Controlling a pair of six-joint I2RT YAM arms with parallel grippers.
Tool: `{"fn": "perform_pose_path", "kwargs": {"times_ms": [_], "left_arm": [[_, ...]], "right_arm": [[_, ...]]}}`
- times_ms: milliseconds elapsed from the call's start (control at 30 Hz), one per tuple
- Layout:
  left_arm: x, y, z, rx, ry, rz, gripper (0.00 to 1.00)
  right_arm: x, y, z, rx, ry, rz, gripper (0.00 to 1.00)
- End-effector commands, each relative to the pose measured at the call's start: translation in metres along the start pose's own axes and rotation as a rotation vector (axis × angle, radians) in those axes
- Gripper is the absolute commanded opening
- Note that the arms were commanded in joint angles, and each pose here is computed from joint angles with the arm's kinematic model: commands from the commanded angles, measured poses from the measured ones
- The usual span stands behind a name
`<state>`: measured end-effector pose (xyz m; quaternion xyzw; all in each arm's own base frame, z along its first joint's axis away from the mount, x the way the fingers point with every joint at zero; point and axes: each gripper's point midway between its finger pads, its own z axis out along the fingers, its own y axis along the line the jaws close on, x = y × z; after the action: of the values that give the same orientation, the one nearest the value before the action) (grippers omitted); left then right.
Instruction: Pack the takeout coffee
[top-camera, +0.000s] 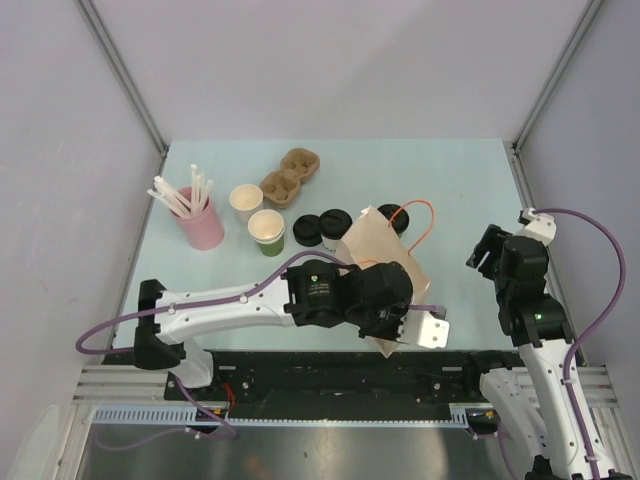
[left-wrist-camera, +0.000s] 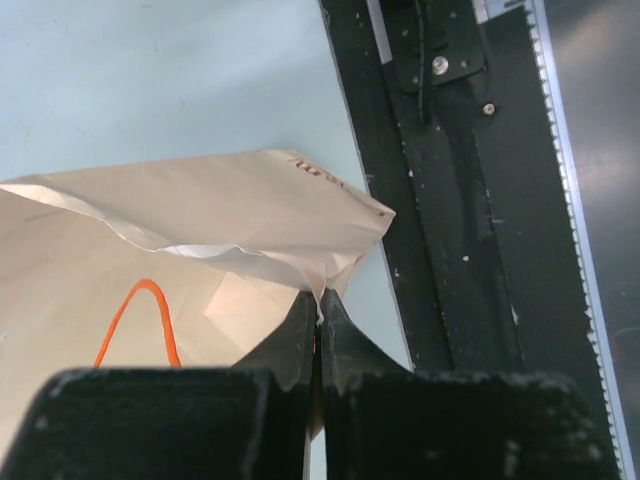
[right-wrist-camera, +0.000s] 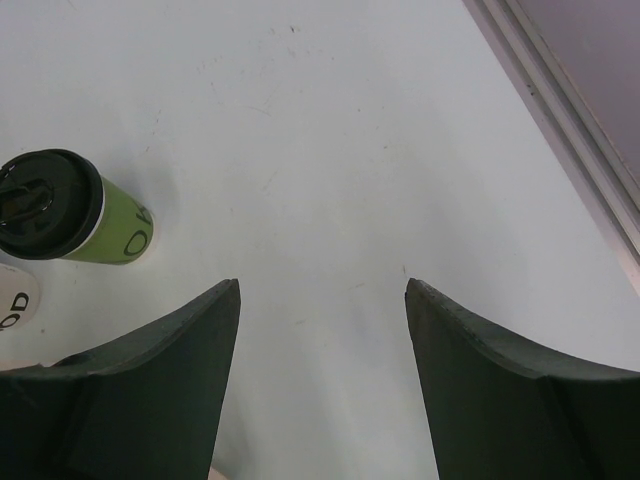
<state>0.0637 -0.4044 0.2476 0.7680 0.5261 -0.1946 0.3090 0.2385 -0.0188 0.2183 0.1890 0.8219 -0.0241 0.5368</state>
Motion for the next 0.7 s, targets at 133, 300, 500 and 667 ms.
{"fn": "perform_pose_path", "kwargs": {"times_ms": [133,300,500,667], "left_arm": [[-0.002,0.004,0.014,0.007,-0.069,0.003,0.23],[-0.011,0.011,0.002,-0.026,-0.094,0.005,0.64],[-0.053,0.042,-0.051,-0.131,-0.206,-0.056,0.84],[-0.074,0.073,-0.112,-0.213,-0.305,-0.118,0.93]], "right_arm": [[-0.018,0.001,-0.006,-0.003,-0.041,-0.001,0.73],[-0.017,0.002,-0.005,-0.008,-0.036,-0.002,0.73],[-0.014,0.005,-0.002,-0.017,-0.020,-0.004,0.73],[-0.012,0.007,0.000,-0.023,-0.008,-0.015,0.73]]}}
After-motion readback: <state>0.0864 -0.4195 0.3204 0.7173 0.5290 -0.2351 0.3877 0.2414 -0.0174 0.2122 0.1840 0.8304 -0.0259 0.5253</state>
